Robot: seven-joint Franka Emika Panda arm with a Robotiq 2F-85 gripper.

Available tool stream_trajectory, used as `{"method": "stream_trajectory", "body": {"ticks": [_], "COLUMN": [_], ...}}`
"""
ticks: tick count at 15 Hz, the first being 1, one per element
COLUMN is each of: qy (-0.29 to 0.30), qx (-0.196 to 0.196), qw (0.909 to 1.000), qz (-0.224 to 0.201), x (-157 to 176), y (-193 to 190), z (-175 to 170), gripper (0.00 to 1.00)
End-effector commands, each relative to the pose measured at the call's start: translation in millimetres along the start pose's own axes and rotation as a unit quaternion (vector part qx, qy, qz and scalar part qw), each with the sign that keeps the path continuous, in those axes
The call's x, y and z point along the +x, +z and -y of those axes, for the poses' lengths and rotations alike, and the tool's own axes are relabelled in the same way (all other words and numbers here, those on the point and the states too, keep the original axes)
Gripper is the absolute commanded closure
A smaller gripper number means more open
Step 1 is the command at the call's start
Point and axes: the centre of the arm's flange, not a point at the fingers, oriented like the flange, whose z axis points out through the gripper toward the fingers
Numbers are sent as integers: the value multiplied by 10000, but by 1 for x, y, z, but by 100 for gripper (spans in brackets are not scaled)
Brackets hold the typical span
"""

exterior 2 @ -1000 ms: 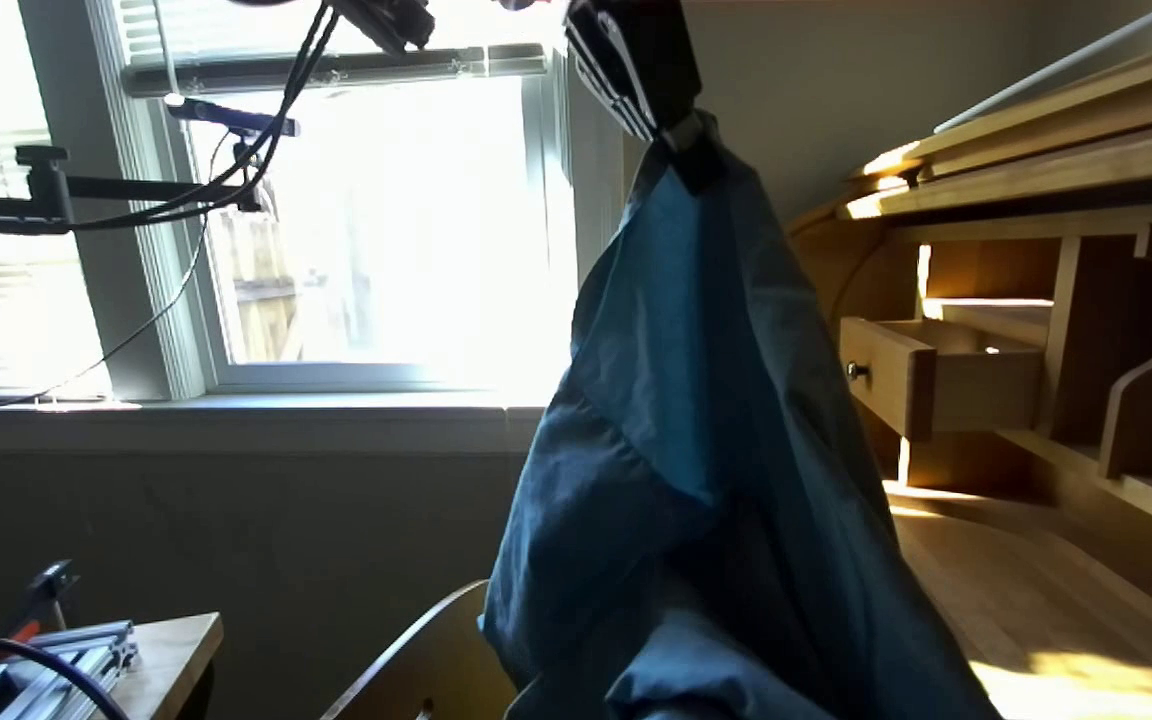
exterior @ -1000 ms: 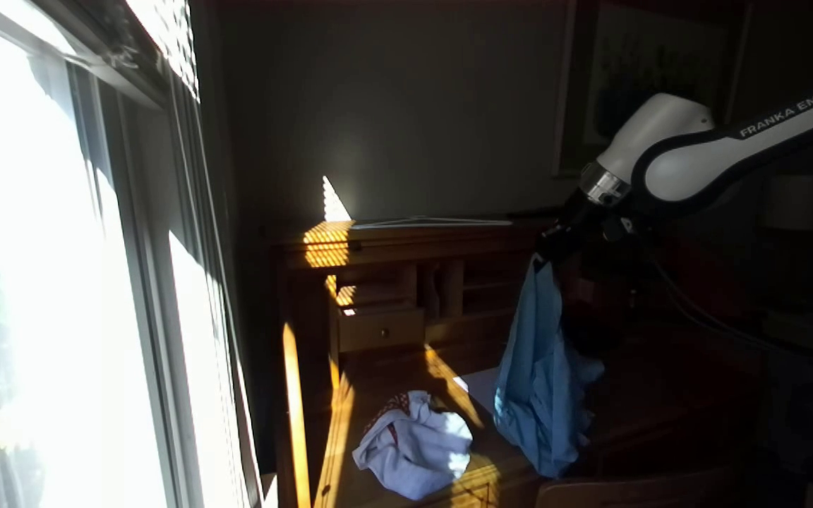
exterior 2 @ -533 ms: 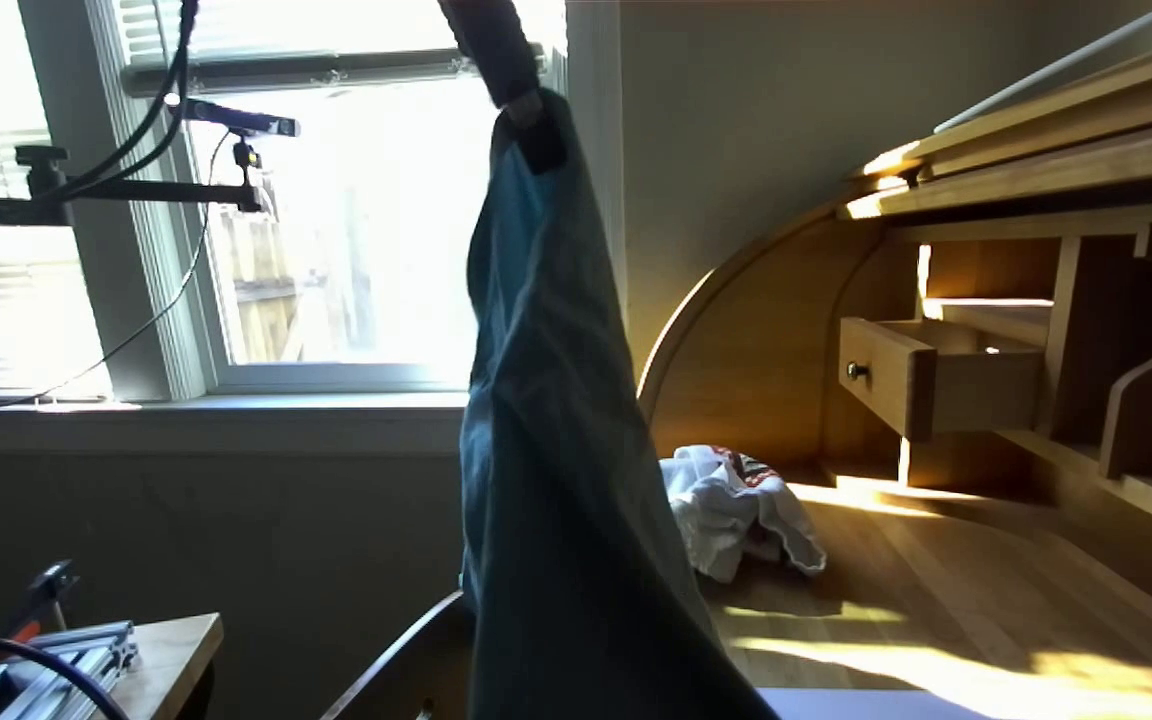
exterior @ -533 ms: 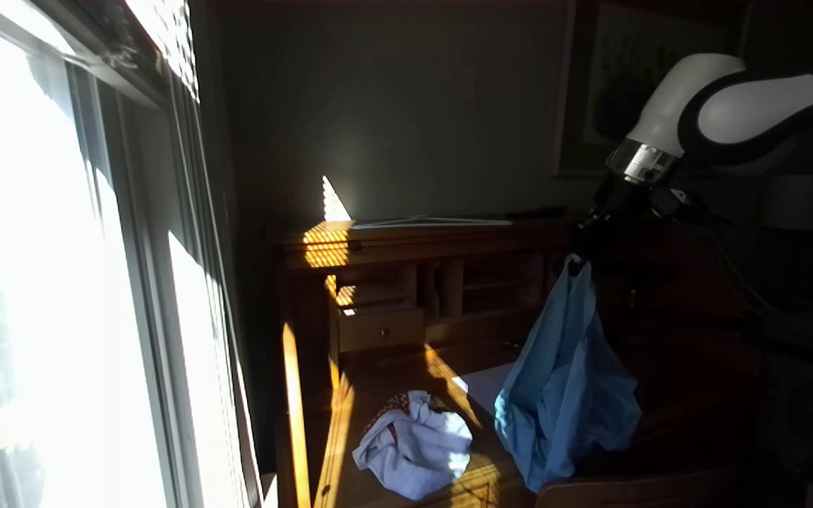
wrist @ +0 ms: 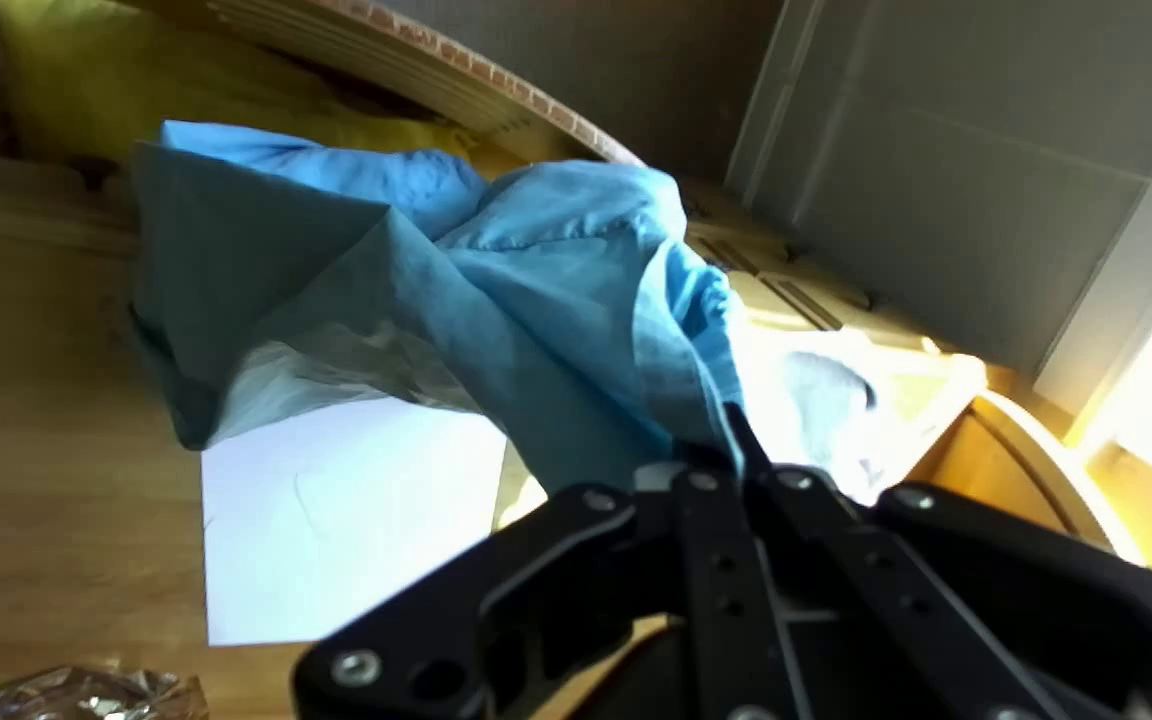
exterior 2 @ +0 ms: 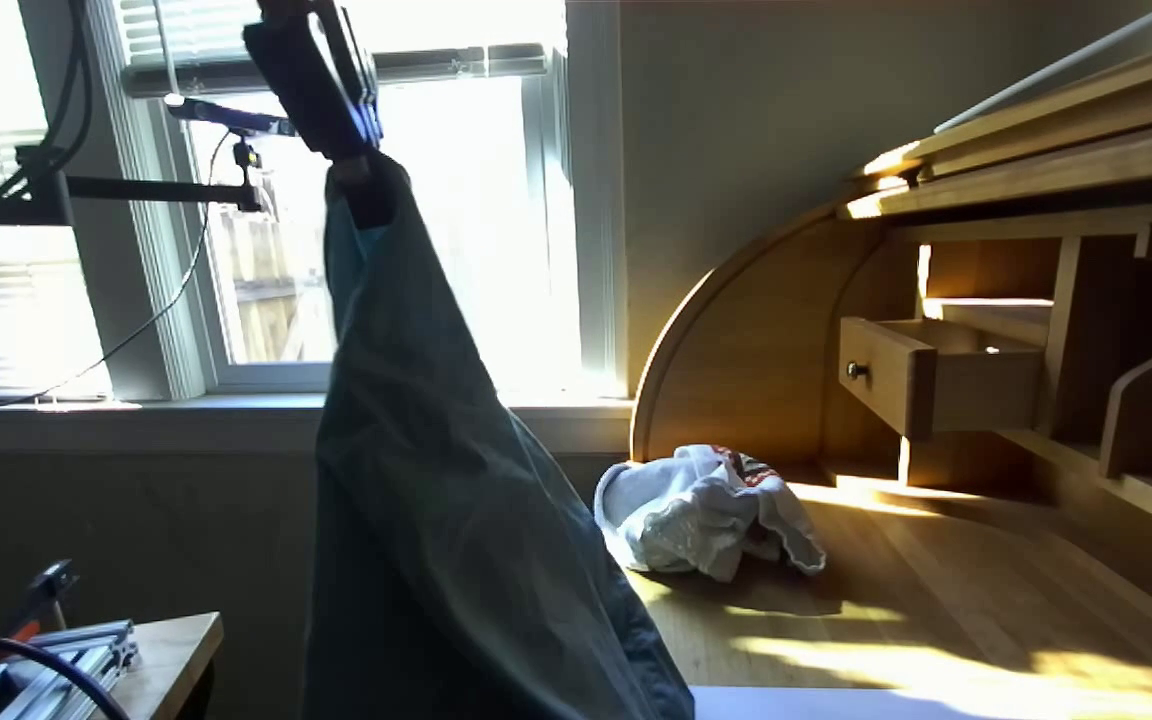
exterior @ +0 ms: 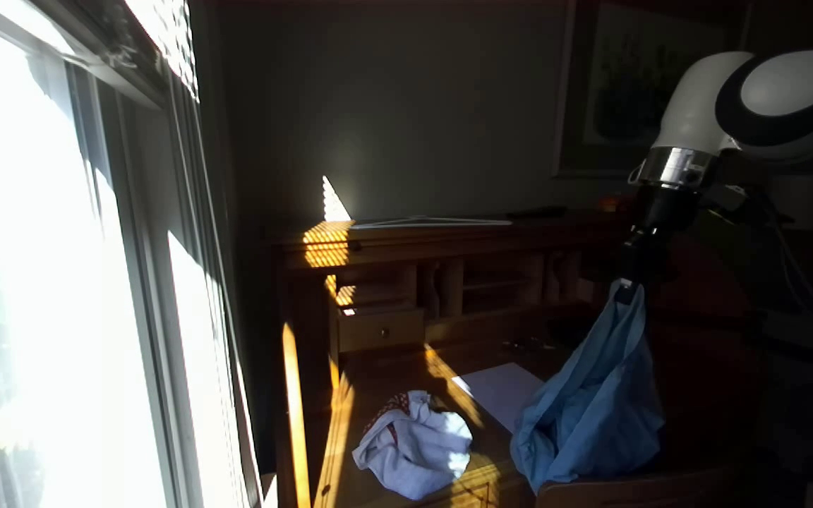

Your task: Hang the blue fabric on the backrest of the chair.

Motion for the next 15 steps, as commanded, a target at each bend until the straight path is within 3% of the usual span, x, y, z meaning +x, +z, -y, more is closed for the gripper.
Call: {"method": "stream_trajectory", "body": {"ticks": [1,7,12,15], "qy": [-79,-115,-451,-544], "qx": [388,527,837,804], "qw": [9975,9819,9655,9566], "qz": [593,1818,2424,2749], "x": [-33,-78,-101,-111], "y": [11,59,74,85], "z": [-4,-13,-24,-21], "gripper": [100,100,100,100]}}
